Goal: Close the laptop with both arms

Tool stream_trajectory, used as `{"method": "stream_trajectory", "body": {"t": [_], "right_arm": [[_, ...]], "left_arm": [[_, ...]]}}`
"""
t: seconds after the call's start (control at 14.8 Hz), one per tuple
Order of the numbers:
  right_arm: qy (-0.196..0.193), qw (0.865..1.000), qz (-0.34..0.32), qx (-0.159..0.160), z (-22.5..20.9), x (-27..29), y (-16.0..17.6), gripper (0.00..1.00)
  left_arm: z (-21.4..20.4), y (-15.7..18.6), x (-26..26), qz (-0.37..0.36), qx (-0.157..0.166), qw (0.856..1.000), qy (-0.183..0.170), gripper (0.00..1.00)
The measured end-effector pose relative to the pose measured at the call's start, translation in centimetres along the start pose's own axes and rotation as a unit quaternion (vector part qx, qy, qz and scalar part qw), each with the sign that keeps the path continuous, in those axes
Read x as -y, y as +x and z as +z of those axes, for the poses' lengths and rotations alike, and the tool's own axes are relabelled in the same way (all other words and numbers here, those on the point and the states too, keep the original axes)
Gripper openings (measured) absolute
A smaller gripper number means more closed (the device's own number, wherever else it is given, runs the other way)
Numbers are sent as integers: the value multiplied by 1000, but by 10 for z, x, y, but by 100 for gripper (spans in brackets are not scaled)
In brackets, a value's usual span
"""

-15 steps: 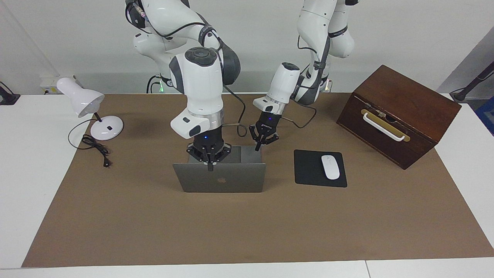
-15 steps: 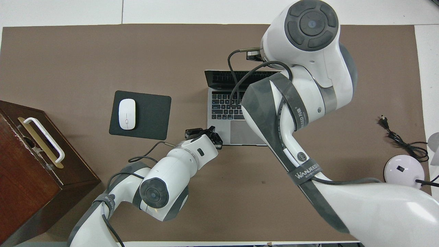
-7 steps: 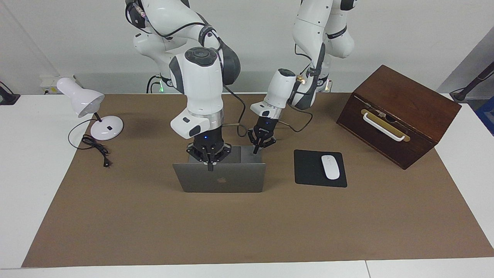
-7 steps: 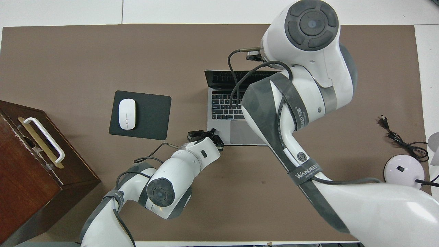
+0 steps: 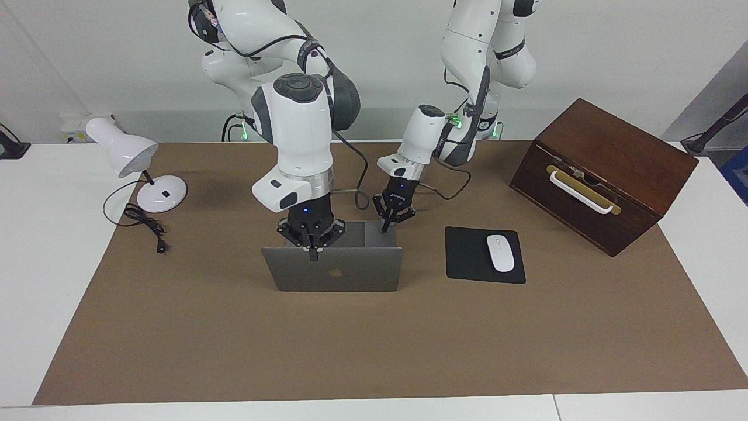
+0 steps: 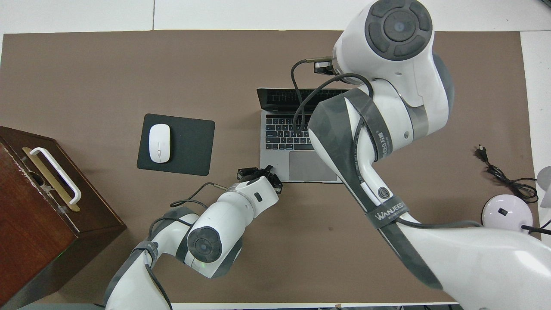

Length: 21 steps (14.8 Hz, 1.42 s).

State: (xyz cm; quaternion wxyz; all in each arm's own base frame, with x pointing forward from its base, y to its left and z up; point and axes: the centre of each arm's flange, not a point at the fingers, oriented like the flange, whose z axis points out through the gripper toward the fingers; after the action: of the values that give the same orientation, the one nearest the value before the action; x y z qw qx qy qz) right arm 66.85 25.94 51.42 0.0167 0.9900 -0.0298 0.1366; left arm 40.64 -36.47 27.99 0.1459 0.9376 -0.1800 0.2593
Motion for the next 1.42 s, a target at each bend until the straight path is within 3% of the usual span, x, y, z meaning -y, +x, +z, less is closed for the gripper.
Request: {"method": "stream_trajectory", "body": {"t": [0.68, 1.42], "right_arm": [[15, 1000, 3, 6, 28, 8, 1, 1], [34, 986, -22, 162, 54, -33, -18, 1]], "left_arm": [[-1, -4, -5, 11, -3, 1000, -3, 1], [0, -8, -4, 45, -13, 999, -4, 1]]}}
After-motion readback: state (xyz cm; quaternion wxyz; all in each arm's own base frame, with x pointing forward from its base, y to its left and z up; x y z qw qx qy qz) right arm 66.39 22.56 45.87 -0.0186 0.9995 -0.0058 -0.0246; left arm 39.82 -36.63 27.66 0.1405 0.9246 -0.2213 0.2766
